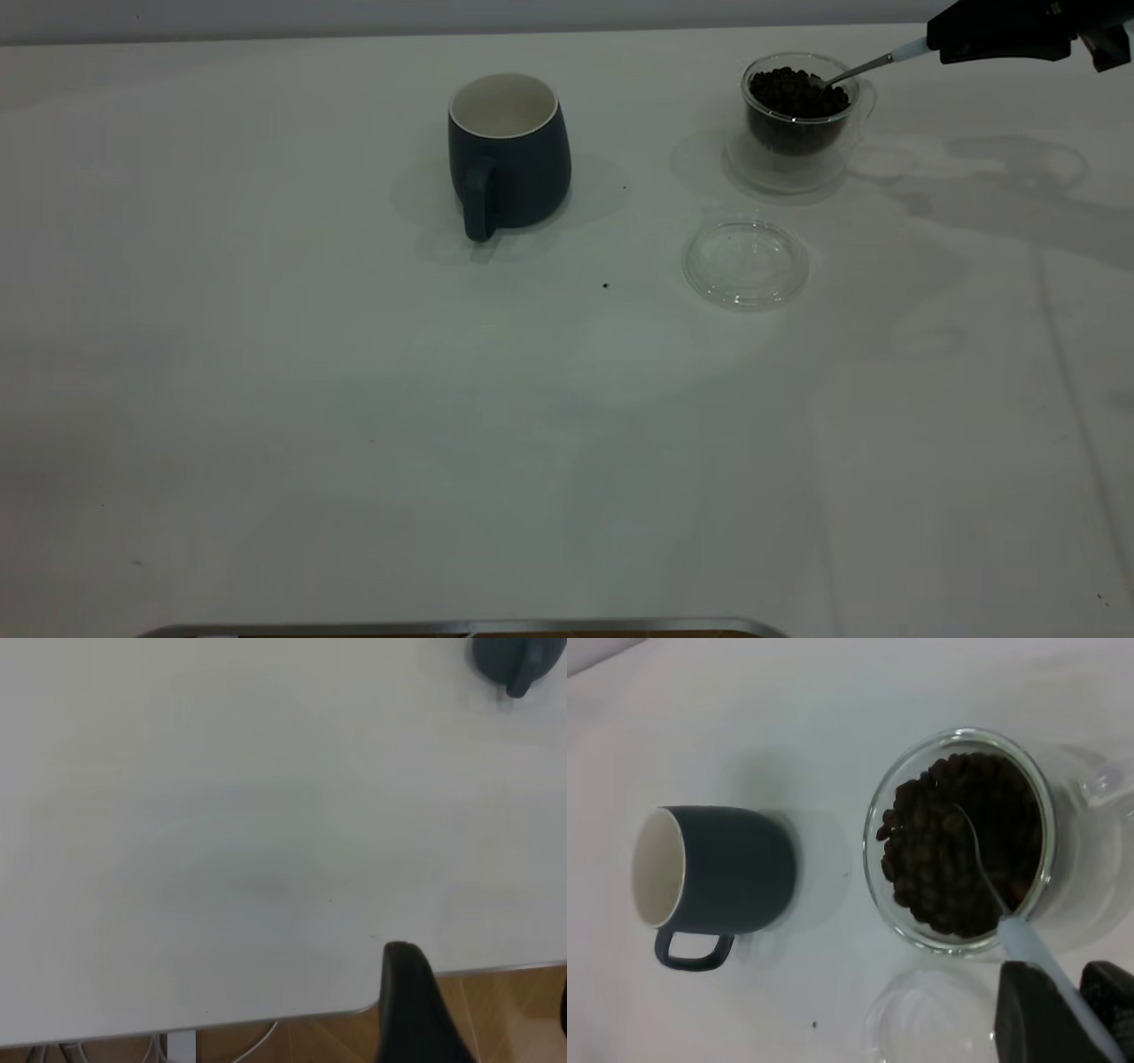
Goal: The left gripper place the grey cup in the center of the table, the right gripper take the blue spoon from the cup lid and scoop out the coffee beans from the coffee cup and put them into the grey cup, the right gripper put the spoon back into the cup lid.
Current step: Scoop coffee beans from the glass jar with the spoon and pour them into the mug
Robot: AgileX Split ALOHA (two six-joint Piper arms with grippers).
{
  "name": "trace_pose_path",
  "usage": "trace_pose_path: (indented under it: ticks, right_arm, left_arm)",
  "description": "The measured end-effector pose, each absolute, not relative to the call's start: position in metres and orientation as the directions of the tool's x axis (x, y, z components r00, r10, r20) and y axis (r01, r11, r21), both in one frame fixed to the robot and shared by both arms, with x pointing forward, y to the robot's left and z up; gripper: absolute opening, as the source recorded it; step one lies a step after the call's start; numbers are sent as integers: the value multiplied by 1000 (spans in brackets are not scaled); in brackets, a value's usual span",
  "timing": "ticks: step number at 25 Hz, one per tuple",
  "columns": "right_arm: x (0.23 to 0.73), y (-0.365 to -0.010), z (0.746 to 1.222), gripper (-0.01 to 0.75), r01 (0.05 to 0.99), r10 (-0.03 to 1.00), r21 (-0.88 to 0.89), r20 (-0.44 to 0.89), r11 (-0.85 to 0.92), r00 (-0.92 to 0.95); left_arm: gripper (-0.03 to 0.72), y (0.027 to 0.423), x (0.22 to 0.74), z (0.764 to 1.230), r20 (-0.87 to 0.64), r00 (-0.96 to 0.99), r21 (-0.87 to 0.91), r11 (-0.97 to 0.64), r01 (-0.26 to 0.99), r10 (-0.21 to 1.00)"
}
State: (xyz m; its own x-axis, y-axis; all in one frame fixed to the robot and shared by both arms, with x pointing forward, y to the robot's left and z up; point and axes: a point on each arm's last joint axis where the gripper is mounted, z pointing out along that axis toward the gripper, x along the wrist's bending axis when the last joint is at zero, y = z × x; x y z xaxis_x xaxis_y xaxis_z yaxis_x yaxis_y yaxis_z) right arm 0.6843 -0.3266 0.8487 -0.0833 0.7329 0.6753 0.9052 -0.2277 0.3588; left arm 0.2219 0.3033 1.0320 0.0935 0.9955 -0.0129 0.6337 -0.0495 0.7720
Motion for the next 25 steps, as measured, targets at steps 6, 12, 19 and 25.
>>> trace_pose_path:
  ticks: [6, 12, 19, 25]
  right_arm:
    - [682, -326, 848, 115, 920, 714, 295, 700, -258, -24]
    - [679, -326, 849, 115, 932, 694, 252, 720, -259, -3]
    - [677, -330, 851, 115, 933, 663, 233, 749, -276, 9]
    - [676, -336, 853, 115, 931, 633, 218, 774, -291, 17]
  left_arm:
    - [466, 303, 222, 1032, -13, 93, 772, -50, 634, 996]
    - [466, 303, 222, 1032, -13, 93, 772, -50, 634, 996]
    - [466, 303, 222, 1032, -14, 93, 772, -48, 634, 996]
    - [466, 303, 222, 1032, -14, 93, 772, -48, 634, 996]
